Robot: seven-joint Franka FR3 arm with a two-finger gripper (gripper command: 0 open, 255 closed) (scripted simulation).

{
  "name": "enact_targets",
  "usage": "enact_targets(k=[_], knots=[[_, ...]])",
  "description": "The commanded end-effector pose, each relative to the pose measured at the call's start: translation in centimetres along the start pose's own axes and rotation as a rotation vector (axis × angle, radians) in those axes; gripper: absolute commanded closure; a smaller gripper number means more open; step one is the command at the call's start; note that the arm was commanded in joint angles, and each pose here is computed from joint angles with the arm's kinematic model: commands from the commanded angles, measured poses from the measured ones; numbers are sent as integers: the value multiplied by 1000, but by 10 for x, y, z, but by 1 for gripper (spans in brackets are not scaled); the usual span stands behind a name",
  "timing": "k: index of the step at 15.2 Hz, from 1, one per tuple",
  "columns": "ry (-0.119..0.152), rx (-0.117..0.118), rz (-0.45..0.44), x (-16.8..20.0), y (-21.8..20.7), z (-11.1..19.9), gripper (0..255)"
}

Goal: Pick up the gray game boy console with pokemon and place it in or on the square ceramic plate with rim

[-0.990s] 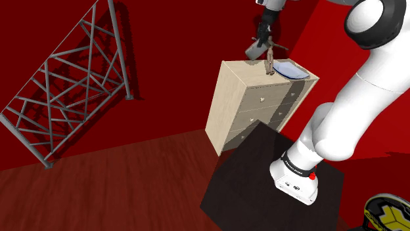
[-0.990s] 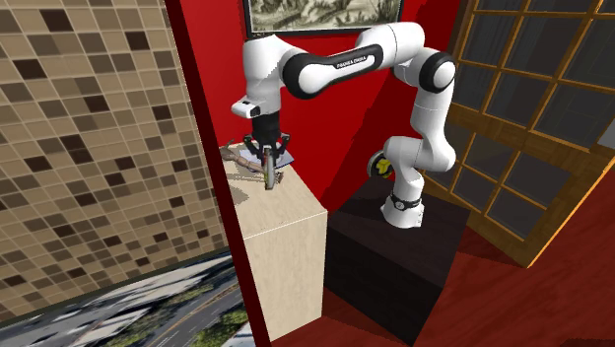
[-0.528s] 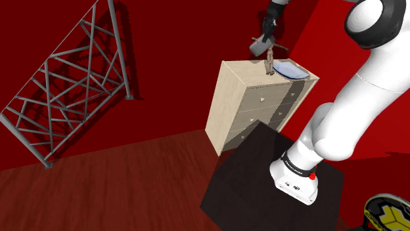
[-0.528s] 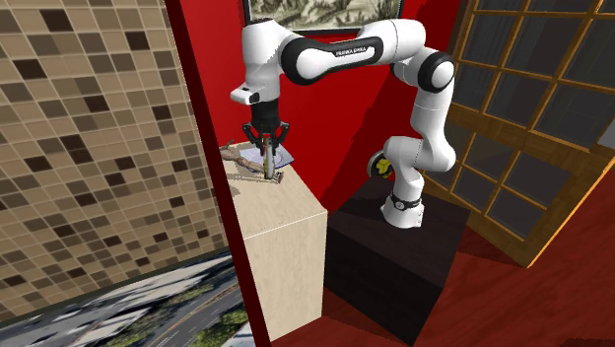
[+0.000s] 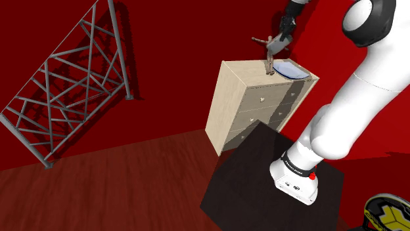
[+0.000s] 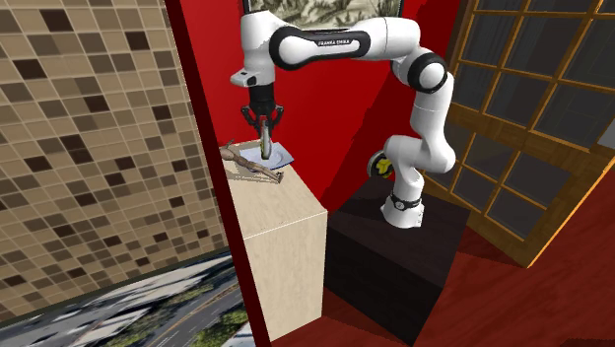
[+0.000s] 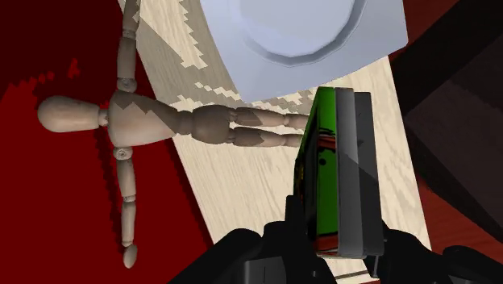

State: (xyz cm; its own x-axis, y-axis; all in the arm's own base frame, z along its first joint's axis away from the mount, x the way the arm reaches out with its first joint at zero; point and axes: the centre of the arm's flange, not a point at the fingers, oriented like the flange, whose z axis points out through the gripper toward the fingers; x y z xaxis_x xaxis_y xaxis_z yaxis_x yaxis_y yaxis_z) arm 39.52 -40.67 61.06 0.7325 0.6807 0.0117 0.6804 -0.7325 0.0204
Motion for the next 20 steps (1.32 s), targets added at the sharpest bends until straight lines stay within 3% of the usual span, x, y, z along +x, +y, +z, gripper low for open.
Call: enact_targets(k=[1,11,20], knots=[[0,0,-2,-26,4,-3,255],[0,0,-2,-160,22,-23,255],[0,0,-2,-160,21,25,255]])
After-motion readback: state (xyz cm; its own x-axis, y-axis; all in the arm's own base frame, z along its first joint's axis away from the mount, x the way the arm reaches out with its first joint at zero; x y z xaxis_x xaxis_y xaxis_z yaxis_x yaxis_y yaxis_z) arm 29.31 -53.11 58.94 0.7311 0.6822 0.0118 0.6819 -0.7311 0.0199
